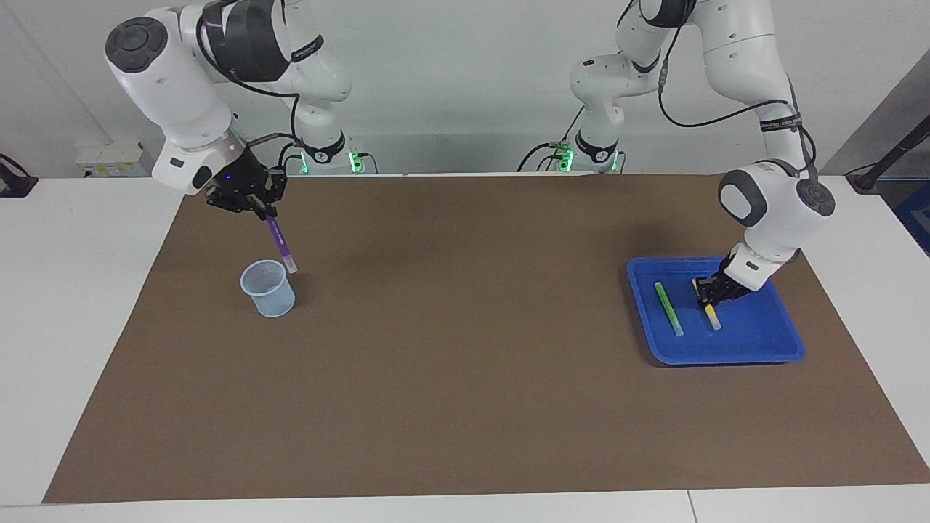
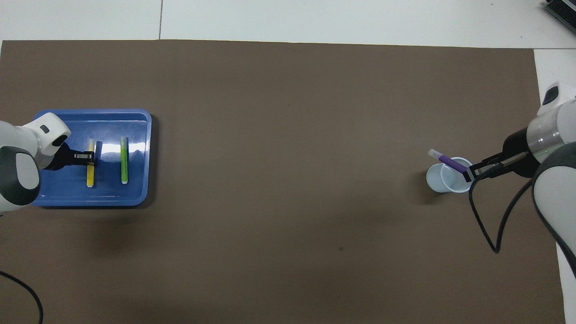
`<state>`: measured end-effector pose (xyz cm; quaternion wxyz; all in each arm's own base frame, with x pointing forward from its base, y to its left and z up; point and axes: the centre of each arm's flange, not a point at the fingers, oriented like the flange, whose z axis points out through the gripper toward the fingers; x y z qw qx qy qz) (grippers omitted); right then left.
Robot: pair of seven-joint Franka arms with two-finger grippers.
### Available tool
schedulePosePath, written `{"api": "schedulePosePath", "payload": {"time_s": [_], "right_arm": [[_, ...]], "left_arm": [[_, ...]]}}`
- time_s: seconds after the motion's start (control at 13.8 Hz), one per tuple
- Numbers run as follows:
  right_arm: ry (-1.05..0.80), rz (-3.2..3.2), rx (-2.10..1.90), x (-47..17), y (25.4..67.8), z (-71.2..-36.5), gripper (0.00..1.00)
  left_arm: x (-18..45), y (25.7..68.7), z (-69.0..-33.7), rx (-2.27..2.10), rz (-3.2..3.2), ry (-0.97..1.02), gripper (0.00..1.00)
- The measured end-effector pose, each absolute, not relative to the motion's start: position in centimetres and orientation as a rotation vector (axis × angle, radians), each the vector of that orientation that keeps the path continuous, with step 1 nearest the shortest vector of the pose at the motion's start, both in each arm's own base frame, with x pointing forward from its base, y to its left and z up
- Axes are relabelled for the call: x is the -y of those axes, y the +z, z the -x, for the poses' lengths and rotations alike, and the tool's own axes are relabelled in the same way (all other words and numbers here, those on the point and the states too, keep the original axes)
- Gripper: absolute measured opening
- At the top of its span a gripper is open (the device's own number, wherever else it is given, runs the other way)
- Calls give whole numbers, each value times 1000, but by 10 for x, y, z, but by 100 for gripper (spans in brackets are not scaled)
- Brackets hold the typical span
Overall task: Right arm passes pens to left for tray arrangement
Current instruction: 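Lift the purple pen with the right gripper toward the table center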
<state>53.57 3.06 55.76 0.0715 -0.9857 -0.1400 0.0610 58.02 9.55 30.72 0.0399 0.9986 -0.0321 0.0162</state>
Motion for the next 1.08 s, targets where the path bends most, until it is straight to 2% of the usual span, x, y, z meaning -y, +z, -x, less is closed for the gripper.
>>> {"api": "schedulePosePath", "payload": {"time_s": [0.29, 0.43, 0.51, 0.58, 0.65, 0.79, 0.87, 0.94, 1.08], "right_arm": [[136, 2766, 123, -80, 566, -539, 17], [130, 2661, -21, -113, 573, -540, 17], [135, 2619, -66, -128, 575, -540, 17], [138, 2587, -103, -143, 578, -538, 17], [135, 2563, -136, -159, 580, -537, 17], [112, 2501, -194, -189, 583, -536, 17], [110, 2474, -215, -200, 584, -534, 17], [115, 2450, -229, -209, 585, -532, 17], [112, 2398, -267, -221, 587, -531, 17]], "left_arm": [[-95, 307, -581, 136, -3060, 56, 18], [-95, 307, -581, 140, -3060, 59, 22], [-95, 307, -581, 140, -3060, 61, 30], [-95, 307, -581, 140, -3061, 63, 30], [-96, 307, -581, 140, -3061, 65, 39], [-96, 308, -581, 140, -3062, 68, 40], [-96, 308, -582, 140, -3062, 70, 48], [-96, 309, -582, 141, -3062, 73, 52], [-95, 311, -584, 140, -3062, 81, 50]]}}
